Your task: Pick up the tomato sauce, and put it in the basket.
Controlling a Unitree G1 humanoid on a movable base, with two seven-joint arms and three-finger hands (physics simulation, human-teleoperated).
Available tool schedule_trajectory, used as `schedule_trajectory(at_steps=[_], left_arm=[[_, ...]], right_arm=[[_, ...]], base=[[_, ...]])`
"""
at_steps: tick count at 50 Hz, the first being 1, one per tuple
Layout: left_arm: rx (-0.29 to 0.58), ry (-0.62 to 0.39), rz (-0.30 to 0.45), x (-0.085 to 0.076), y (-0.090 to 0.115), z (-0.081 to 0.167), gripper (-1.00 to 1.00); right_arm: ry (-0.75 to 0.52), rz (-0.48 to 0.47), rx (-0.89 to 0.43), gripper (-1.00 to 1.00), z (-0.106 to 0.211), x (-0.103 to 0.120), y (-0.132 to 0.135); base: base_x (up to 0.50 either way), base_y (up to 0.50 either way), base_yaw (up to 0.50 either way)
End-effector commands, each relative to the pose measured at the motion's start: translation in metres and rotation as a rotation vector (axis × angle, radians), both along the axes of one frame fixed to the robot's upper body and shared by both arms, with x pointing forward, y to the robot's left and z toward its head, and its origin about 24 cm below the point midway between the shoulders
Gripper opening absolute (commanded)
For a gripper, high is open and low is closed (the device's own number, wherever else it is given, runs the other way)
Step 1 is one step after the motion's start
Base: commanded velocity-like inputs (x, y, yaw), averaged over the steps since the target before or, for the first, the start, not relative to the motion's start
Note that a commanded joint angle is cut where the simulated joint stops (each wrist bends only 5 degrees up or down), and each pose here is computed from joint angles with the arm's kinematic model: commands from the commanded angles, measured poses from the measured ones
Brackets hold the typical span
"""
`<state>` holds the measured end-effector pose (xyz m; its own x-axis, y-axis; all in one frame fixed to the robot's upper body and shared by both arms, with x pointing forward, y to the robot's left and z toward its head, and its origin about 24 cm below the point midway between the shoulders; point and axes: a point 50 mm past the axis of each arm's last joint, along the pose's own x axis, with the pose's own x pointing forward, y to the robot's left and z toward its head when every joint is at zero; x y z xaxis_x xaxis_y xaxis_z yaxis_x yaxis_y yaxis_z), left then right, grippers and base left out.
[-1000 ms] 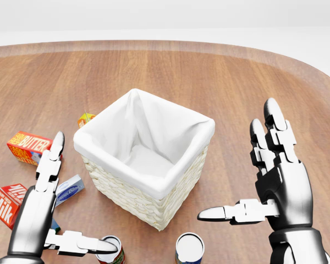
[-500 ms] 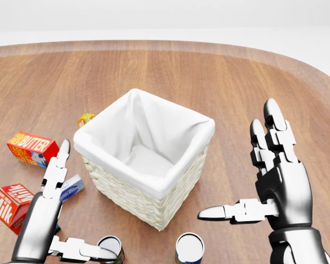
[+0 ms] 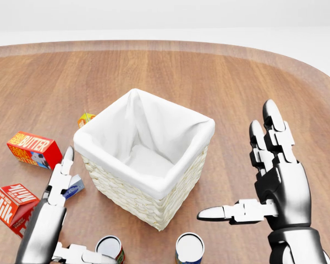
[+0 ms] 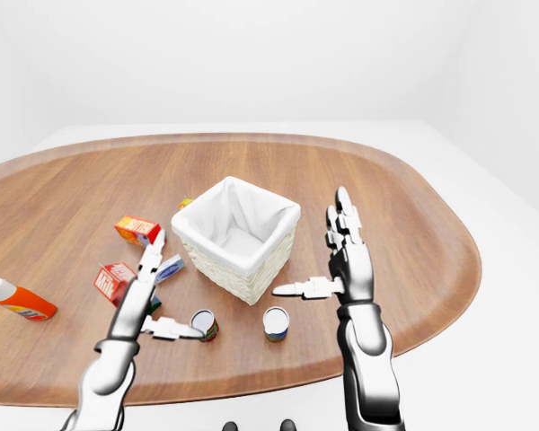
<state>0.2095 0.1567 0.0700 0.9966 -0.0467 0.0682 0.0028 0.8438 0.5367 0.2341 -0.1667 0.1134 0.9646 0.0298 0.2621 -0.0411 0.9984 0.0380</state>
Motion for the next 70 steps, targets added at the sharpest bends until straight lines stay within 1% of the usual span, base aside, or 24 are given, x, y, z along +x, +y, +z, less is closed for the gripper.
schedule_trajectory(at_steps=[1, 10, 24, 42, 56, 70], left_arm=[[0.014, 0.007, 0.002, -0.001, -0.001, -0.003, 1.00], [0.025, 0.008, 0.001, -0.001, -0.002, -0.005, 1.00], [0.035, 0.019, -0.002, -0.002, -0.005, -0.016, 1.00], [0.043, 0.023, 0.001, -0.003, -0.005, -0.020, 1.00], [0.069, 0.019, 0.011, -0.004, -0.006, -0.022, 1.00], [0.077, 0.028, 0.001, -0.006, -0.010, -0.027, 1.00]], right_arm=[[0.002, 0.000, 0.000, 1.00, 0.000, 0.000, 0.000], [0.001, -0.001, 0.000, 1.00, 0.000, 0.000, 0.000], [0.002, -0.005, 0.002, 1.00, 0.000, 0.002, -0.002], [0.010, -0.001, 0.001, 1.00, -0.002, 0.001, 0.000], [0.013, -0.001, 0.002, 1.00, -0.003, 0.002, -0.001], [0.014, -0.001, 0.002, 1.00, -0.003, 0.002, 0.000]], base=[[0.00, 0.00, 0.00], [0.00, 0.00, 0.00], [0.00, 0.00, 0.00], [0.00, 0.00, 0.00], [0.00, 0.00, 0.00], [0.00, 0.00, 0.00]])
